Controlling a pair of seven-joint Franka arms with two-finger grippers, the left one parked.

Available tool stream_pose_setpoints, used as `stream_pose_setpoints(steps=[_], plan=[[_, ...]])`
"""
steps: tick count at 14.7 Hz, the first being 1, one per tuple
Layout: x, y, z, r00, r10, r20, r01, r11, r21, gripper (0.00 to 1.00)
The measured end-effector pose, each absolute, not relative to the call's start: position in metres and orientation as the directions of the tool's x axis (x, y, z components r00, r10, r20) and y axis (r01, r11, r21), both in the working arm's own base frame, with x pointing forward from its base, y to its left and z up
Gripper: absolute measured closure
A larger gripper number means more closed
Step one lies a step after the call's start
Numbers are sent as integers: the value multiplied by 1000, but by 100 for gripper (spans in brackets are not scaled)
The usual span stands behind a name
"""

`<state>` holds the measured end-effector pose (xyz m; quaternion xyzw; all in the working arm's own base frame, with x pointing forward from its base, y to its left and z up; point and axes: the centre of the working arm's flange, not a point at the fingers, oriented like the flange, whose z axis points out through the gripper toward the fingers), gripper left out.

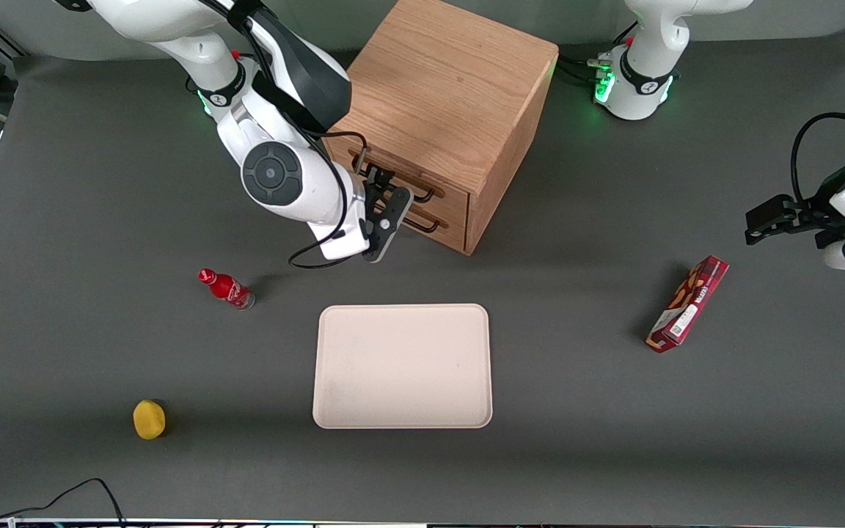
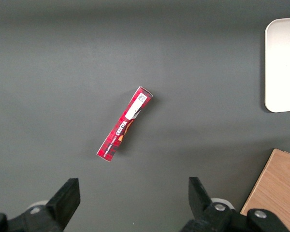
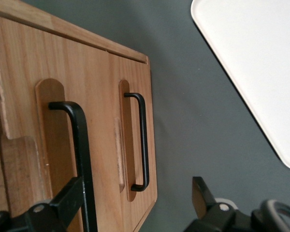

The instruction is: Open upper drawer

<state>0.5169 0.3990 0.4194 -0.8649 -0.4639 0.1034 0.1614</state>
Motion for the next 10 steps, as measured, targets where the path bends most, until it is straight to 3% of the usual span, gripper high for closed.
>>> stream_pose_setpoints(steps=[10], plan=[[506,399,422,544,837,-61,736,-511,-443,0]])
